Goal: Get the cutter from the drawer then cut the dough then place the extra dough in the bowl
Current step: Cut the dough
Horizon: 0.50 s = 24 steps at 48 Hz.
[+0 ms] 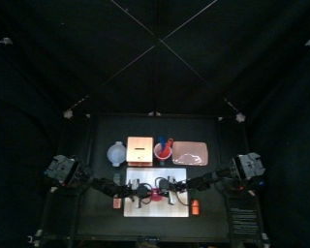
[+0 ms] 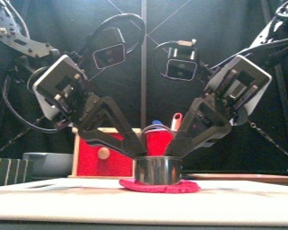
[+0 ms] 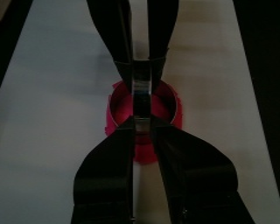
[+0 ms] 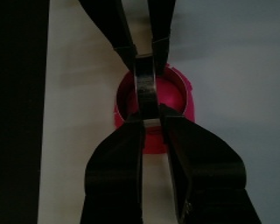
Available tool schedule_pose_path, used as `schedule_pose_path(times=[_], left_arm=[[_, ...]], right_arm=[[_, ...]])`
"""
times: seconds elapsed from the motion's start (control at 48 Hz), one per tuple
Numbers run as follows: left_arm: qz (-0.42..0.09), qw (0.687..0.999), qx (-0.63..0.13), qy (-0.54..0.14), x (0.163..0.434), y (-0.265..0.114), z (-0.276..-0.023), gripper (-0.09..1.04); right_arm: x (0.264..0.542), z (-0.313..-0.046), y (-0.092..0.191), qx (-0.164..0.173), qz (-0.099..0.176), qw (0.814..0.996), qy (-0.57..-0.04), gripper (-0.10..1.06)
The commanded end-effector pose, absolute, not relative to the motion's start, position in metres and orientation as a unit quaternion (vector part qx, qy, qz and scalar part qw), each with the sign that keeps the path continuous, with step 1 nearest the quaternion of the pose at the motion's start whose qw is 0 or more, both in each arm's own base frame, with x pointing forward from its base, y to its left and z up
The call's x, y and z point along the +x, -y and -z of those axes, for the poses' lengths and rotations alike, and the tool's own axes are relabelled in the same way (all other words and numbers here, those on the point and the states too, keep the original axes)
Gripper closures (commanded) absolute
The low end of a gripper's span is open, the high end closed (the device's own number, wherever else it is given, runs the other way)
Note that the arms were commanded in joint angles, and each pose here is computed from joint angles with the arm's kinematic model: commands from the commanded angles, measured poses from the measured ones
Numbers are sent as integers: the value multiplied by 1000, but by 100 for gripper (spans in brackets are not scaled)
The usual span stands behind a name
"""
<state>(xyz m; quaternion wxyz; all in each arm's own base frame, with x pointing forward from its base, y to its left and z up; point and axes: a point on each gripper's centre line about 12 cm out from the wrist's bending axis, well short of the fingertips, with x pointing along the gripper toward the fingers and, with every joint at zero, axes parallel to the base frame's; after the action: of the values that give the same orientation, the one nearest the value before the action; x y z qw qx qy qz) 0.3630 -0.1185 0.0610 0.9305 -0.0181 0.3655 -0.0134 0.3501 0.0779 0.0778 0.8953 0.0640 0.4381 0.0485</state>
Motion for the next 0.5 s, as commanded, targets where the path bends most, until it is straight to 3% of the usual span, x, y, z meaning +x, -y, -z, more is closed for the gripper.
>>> schedule_pose_path(times=[0.021,0.5], left_arm=[[49,894,-3,-445,341,132,-26,40],[58,873,-4,-484,330,133,-11,40]], right_arm=[[319,-38,-91,41,-50,852,-519,50],[318,-23,-91,31,-50,842,-536,51]])
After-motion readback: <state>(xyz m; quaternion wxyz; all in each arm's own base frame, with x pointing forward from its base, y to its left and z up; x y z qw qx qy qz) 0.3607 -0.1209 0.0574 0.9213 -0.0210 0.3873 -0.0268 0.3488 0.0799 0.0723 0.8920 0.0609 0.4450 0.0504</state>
